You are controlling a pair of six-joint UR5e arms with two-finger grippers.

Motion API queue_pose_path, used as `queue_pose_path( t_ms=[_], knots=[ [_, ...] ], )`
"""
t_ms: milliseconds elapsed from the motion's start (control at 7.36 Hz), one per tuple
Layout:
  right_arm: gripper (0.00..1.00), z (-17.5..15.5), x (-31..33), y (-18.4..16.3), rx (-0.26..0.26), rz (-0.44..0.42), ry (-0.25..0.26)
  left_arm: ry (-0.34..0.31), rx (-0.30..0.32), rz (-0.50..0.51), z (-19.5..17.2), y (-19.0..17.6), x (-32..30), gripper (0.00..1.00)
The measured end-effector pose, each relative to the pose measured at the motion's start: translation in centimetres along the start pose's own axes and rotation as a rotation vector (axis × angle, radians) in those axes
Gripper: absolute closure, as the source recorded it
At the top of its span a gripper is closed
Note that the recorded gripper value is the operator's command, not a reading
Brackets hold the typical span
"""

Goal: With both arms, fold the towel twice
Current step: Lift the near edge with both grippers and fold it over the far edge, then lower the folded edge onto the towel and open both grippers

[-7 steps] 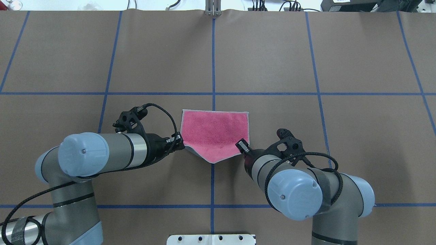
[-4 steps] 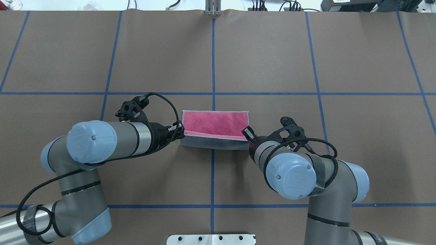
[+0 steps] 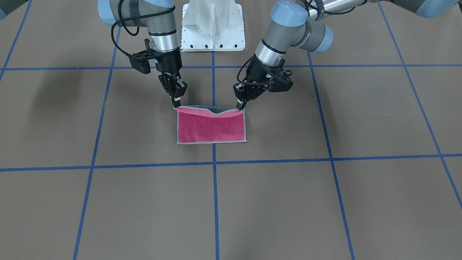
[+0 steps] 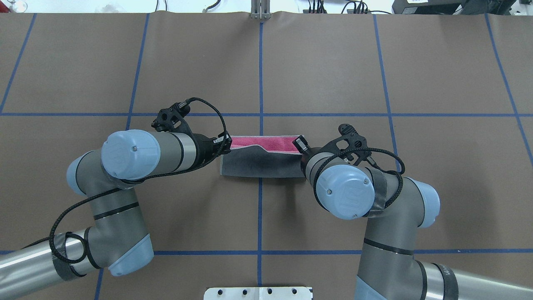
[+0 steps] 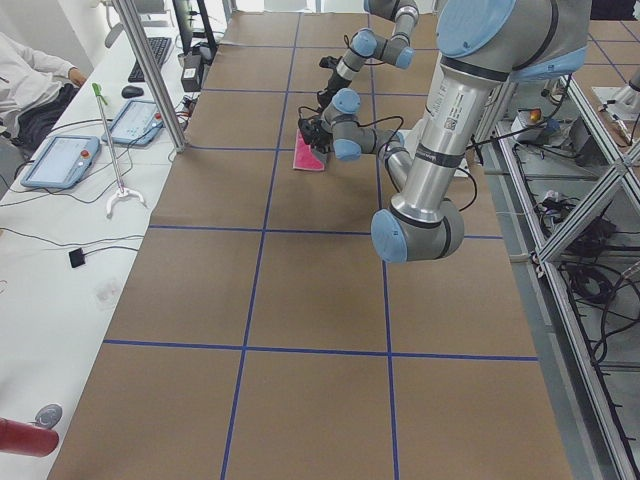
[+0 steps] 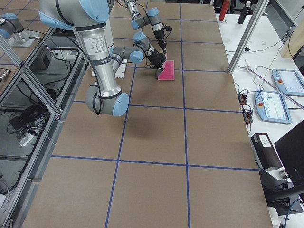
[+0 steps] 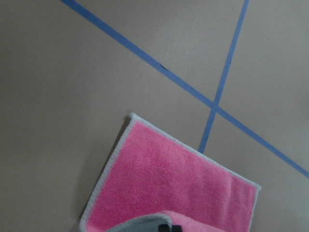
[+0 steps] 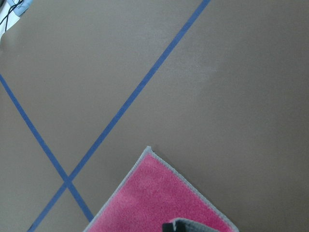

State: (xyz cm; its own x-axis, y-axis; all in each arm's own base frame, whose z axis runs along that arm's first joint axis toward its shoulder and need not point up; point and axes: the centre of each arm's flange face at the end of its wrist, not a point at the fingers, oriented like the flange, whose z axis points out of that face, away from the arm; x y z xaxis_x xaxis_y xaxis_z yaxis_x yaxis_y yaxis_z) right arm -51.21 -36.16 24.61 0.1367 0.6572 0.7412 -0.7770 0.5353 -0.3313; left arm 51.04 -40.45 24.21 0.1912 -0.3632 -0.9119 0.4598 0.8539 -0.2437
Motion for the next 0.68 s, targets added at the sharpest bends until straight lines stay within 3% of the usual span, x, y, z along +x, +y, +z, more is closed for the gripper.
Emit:
queue_pose_path(
  t_ms=[679],
  knots=[
    [1.0, 2.9, -3.3, -1.8, 0.053, -0.007, -0.001, -0.038, 0.032, -0.005, 3.4, -1.4, 0.8, 1.0]
  ],
)
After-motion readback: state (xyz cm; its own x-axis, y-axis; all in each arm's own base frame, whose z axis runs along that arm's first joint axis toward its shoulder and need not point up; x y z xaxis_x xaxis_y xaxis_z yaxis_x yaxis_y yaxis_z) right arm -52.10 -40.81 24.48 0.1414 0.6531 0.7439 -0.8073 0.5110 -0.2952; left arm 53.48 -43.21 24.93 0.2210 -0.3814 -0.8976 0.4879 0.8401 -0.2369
